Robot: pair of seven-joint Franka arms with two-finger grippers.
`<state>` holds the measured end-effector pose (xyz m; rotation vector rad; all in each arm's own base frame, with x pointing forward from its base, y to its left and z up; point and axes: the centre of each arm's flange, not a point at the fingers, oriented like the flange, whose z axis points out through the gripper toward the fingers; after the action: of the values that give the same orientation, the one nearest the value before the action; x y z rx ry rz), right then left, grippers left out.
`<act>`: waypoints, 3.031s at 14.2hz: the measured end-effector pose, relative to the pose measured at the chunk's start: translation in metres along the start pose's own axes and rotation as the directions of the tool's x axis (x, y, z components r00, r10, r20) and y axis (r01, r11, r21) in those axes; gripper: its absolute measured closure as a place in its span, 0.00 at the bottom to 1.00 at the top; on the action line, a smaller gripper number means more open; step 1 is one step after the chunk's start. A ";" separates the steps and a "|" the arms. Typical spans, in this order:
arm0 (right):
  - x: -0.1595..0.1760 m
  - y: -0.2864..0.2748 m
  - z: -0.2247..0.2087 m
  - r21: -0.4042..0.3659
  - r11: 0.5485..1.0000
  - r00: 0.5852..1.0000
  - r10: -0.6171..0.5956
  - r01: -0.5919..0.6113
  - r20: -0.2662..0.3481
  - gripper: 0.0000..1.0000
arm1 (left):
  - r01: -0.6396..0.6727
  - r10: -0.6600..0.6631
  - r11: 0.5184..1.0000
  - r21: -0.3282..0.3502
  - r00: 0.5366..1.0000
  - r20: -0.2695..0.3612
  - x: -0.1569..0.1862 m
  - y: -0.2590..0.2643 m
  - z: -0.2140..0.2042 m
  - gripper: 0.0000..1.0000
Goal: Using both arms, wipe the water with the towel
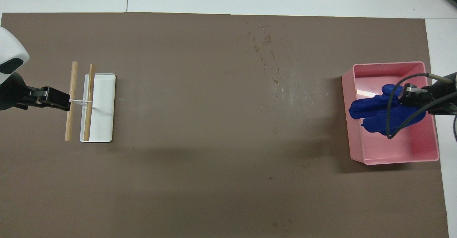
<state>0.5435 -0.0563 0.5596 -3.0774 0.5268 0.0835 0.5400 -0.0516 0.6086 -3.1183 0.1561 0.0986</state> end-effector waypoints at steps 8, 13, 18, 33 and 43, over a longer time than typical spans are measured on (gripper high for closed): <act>-0.016 0.058 0.124 -0.013 0.999 0.989 -0.049 0.051 0.139 0.87 | 0.002 -0.002 1.000 0.000 1.000 -0.004 0.000 -0.001 0.000 0.00; -0.029 0.062 0.159 -0.017 0.999 0.980 -0.045 0.050 0.192 0.87 | -0.001 0.001 1.000 0.000 0.997 -0.082 0.009 0.001 -0.007 0.00; -0.023 0.050 0.116 -0.028 0.997 0.990 -0.070 0.073 0.122 0.37 | -0.007 0.006 1.000 -0.013 0.996 -0.085 0.009 0.005 -0.007 0.00; -0.044 -0.086 -0.080 -0.037 0.970 0.967 -0.242 0.240 -0.077 0.00 | -0.001 -0.002 0.999 -0.036 0.997 -0.079 0.009 0.004 -0.005 0.00; -0.046 -0.092 -0.082 -0.034 0.966 0.965 -0.258 0.257 -0.041 0.00 | 0.000 -0.003 0.999 -0.036 0.997 -0.078 0.009 0.003 -0.005 0.00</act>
<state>0.5353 0.0437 0.6448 -3.1494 0.1235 0.0166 0.5487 -0.0557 0.6125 -3.1598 0.1553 -0.0214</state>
